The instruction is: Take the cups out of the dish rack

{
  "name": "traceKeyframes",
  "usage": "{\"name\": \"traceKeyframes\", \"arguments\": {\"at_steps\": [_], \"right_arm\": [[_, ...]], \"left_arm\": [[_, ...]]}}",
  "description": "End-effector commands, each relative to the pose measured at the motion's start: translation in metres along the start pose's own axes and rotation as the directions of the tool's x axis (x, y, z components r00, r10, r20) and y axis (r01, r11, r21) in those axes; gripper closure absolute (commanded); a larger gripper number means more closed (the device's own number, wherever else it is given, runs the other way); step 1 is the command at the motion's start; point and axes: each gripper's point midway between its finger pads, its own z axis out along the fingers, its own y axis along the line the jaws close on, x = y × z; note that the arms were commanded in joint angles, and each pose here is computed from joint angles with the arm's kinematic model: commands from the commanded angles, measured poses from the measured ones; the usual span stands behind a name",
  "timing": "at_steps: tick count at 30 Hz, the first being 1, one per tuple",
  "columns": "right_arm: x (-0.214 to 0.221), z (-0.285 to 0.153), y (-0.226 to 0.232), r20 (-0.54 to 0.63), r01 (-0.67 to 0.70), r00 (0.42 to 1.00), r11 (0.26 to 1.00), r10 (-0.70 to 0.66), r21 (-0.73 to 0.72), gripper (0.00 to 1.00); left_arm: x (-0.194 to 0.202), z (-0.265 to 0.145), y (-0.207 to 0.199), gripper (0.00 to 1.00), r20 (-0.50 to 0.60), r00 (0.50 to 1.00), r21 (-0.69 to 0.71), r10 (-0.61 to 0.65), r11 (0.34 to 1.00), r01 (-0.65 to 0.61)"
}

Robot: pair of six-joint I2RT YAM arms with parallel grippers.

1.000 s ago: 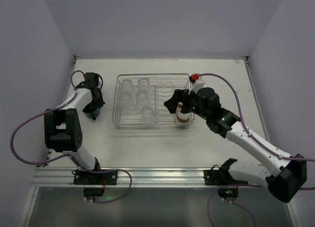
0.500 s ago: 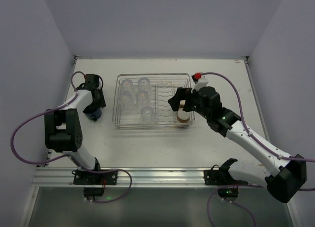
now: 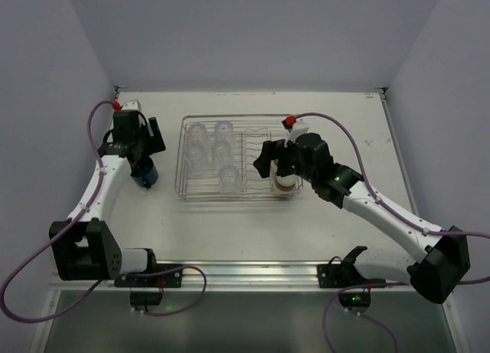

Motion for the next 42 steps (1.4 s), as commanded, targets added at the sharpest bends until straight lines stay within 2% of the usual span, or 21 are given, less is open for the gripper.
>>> {"name": "traceKeyframes", "arguments": {"at_steps": [1,5,6,9,12,15,17,22,29,38,41,42], "right_arm": [[-0.026,-0.005,0.004,0.088,0.005,0.996,1.0,-0.005,0.003,0.02],[-0.037,-0.018,0.002,0.142,-0.014,0.99,1.0,0.012,0.013,0.05],[-0.039,-0.02,0.002,0.152,-0.019,0.988,1.0,0.016,0.016,0.05],[-0.051,-0.036,-0.005,0.211,-0.03,0.977,0.998,0.02,0.047,0.05],[-0.061,-0.056,-0.008,0.262,-0.041,0.965,0.997,0.024,0.059,0.06],[-0.064,-0.067,-0.003,0.281,-0.052,0.959,0.998,0.043,0.023,0.07],[-0.068,-0.074,0.001,0.296,-0.059,0.954,0.998,0.056,0.001,0.08],[-0.072,-0.074,0.004,0.298,-0.066,0.952,0.998,0.066,-0.01,0.08],[-0.067,-0.068,0.002,0.279,-0.067,0.958,0.998,0.065,-0.002,0.08],[-0.065,-0.064,0.005,0.268,-0.06,0.961,0.998,0.062,-0.015,0.07],[-0.065,-0.064,0.005,0.269,-0.056,0.961,0.998,0.058,-0.015,0.07],[-0.064,-0.063,0.004,0.268,-0.056,0.962,0.998,0.058,-0.014,0.07]], "left_arm": [[-0.029,-0.034,-0.021,0.18,0.137,0.99,0.132,-0.042,0.991,0.023],[-0.03,-0.075,-0.064,0.18,0.209,0.978,0.259,0.015,0.963,-0.07],[-0.02,-0.089,-0.092,0.18,0.212,0.976,0.327,0.051,0.937,-0.12],[0.006,-0.122,-0.138,0.16,0.214,0.973,0.461,0.088,0.869,-0.18],[0.039,-0.138,-0.169,0.14,0.195,0.972,0.544,0.134,0.81,-0.221],[0.061,-0.14,-0.185,0.05,0.19,0.968,0.577,0.164,0.779,-0.246],[0.071,-0.129,-0.19,0.01,0.179,0.965,0.558,0.193,0.787,-0.262],[0.09,-0.115,-0.223,0.0,0.169,0.952,0.571,0.256,0.762,-0.306],[0.098,-0.086,-0.226,0.0,0.158,0.94,0.468,0.301,0.816,-0.34],[0.125,-0.058,-0.236,0.0,0.107,0.924,0.449,0.367,0.811,-0.375],[0.126,-0.054,-0.239,0.06,0.11,0.922,0.448,0.37,0.81,-0.379],[0.125,-0.053,-0.24,0.12,0.115,0.923,0.446,0.368,0.811,-0.379]]}}
